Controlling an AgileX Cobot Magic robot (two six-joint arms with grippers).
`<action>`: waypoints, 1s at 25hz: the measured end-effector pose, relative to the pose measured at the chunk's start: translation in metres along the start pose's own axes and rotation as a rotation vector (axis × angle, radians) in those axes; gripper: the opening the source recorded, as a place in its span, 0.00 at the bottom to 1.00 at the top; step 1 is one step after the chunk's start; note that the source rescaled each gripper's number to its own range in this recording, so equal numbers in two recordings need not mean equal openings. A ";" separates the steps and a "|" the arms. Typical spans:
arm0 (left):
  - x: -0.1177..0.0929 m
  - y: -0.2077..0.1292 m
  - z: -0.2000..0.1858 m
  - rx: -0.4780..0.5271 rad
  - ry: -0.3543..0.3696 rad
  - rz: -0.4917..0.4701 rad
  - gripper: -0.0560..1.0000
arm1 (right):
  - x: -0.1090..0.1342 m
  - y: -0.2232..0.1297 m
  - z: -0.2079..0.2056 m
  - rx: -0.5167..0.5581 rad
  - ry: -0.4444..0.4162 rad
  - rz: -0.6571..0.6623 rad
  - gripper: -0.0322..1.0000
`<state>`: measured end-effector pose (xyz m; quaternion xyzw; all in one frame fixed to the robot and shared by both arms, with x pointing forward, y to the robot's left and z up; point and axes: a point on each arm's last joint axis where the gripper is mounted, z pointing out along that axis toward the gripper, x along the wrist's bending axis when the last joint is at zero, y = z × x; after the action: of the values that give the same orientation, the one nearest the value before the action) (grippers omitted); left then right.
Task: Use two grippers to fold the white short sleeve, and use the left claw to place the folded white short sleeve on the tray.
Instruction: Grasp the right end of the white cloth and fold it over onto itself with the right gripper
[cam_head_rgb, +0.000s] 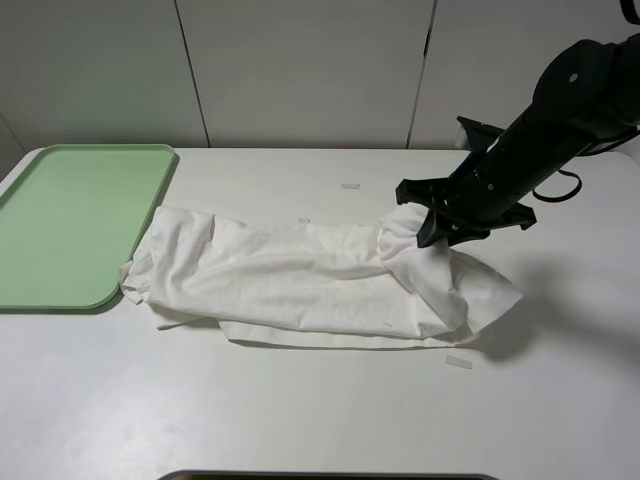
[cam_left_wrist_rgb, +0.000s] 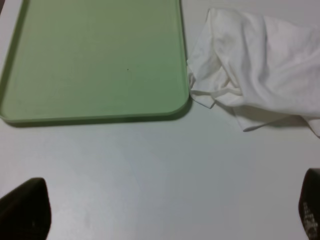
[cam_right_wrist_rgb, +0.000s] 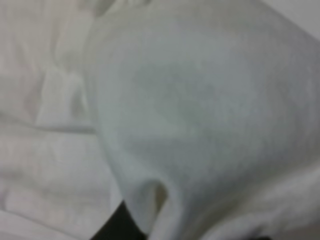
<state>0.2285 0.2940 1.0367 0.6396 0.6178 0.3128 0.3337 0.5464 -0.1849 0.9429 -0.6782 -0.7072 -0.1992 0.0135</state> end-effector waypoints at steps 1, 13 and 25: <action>0.000 0.000 0.000 0.000 0.000 0.000 1.00 | 0.003 -0.001 0.005 0.005 0.011 0.017 0.24; 0.000 0.000 0.000 0.001 0.000 0.000 1.00 | 0.040 -0.004 0.023 -0.088 0.081 -0.027 0.23; 0.000 0.000 0.000 0.001 0.000 0.000 1.00 | 0.051 -0.004 0.025 -0.123 0.107 -0.023 0.23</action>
<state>0.2285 0.2939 1.0366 0.6397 0.6180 0.3125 0.3334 0.5442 -0.1287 0.9338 -0.6580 -0.6997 -0.2781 0.0072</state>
